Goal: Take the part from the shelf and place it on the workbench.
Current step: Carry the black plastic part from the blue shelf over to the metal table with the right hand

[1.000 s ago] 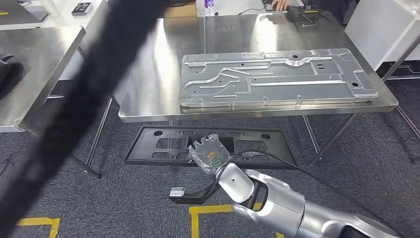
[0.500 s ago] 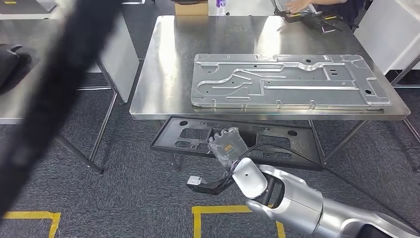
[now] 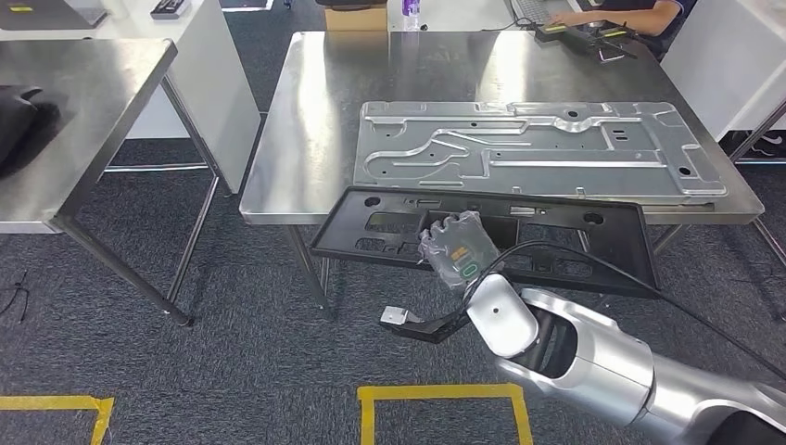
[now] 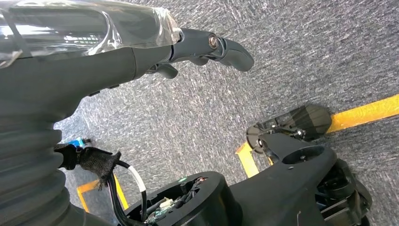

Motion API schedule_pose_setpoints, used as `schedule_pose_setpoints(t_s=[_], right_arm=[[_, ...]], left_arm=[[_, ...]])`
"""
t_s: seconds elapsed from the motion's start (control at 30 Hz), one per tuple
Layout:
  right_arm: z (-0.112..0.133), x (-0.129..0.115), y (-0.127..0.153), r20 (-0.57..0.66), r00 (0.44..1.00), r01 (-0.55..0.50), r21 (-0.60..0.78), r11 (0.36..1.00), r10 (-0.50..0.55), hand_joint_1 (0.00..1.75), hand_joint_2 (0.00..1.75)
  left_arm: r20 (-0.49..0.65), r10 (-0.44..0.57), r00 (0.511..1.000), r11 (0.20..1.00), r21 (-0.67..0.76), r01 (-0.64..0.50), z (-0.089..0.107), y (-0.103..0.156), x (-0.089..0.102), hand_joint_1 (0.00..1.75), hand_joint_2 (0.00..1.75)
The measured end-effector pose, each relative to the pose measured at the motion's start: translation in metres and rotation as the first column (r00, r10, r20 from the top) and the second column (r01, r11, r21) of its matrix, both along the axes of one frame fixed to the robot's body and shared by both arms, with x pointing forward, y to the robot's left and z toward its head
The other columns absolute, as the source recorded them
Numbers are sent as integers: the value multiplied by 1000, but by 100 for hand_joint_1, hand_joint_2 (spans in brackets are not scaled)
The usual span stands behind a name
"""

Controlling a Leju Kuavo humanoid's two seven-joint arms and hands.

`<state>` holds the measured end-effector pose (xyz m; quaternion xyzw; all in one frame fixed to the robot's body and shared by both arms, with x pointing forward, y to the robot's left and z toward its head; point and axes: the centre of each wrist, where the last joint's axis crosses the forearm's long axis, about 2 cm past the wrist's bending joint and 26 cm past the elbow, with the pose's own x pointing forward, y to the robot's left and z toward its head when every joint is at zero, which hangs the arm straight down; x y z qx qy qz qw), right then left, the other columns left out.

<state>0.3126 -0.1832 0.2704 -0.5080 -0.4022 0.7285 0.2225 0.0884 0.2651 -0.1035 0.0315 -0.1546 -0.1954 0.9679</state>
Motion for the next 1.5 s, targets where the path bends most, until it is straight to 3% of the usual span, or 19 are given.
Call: schedule_pose_setpoints(t_s=[1.3, 1.5], right_arm=[[10, -3, 2, 29, 997, -72, 17, 997, 71, 175, 175], [9, -4, 2, 28, 997, -74, 19, 997, 73, 175, 175]], left_arm=[[17, -28, 999, 999, 31, 27, 0, -7, -1, 0, 175], [32, -23, 999, 999, 29, 22, 2, -7, 6, 0, 175]])
